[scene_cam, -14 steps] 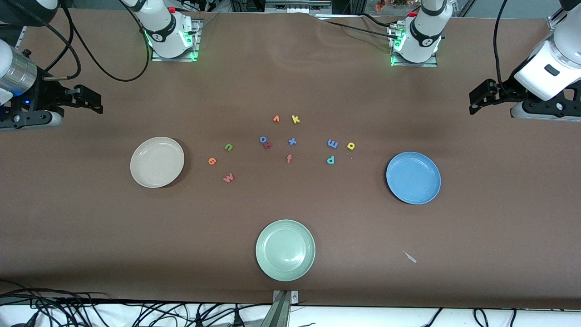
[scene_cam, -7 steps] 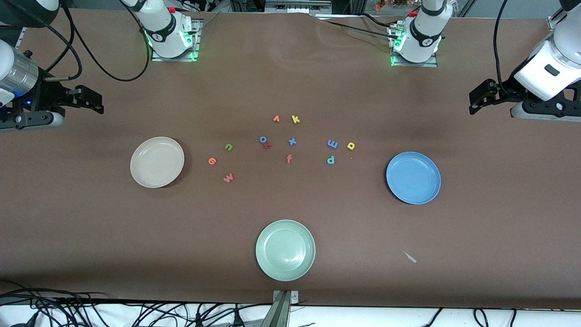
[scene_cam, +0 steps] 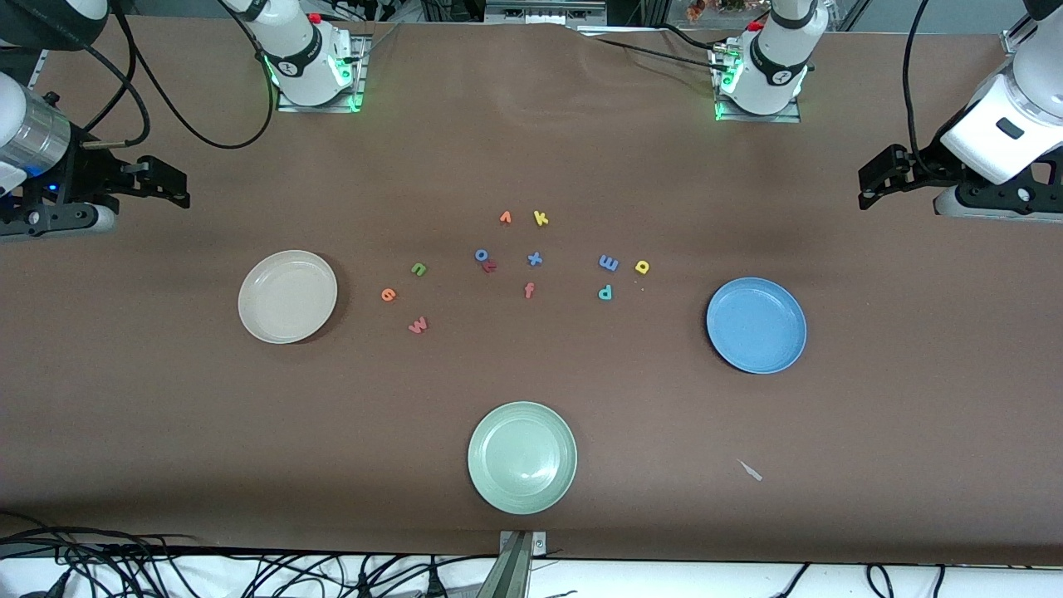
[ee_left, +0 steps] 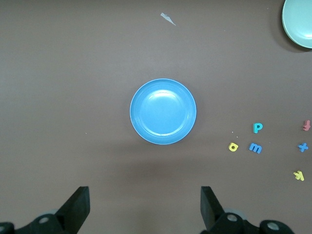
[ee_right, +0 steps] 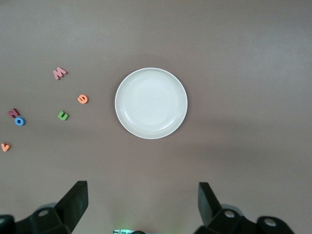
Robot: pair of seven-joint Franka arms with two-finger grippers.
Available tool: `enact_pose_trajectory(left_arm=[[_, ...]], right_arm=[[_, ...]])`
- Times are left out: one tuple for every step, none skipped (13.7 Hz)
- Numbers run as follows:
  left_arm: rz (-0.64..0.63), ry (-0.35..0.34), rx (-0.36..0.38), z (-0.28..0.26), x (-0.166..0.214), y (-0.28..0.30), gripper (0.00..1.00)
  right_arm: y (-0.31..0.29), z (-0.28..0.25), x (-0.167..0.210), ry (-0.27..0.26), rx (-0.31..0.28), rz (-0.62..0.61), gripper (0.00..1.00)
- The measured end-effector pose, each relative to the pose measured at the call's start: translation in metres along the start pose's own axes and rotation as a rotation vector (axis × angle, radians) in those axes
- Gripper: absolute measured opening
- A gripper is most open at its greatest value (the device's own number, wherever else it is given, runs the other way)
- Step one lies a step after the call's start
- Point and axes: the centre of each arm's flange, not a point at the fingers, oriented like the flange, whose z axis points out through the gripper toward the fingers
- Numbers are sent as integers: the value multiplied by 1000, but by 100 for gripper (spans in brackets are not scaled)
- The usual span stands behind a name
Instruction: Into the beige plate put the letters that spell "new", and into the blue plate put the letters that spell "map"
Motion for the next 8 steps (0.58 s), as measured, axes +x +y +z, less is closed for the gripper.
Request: enact_pose_trajectory(left_arm=[[0,0,0,0,0,0,100],[0,0,0,0,0,0,100],[0,0,0,0,0,0,100],[0,0,0,0,0,0,100],[0,0,0,0,0,0,100],[0,0,0,0,0,0,100],[0,0,0,0,0,0,100],[0,0,0,0,0,0,100]], right_arm=[[0,0,0,0,0,0,100],[0,0,0,0,0,0,100],[0,0,0,-1,0,0,100],[0,1,0,-2,0,0,100],[0,2,0,-4,0,0,100],[0,2,0,-4,0,0,100],[0,2,0,-5,0,0,100],[0,3,0,-5,0,0,100]])
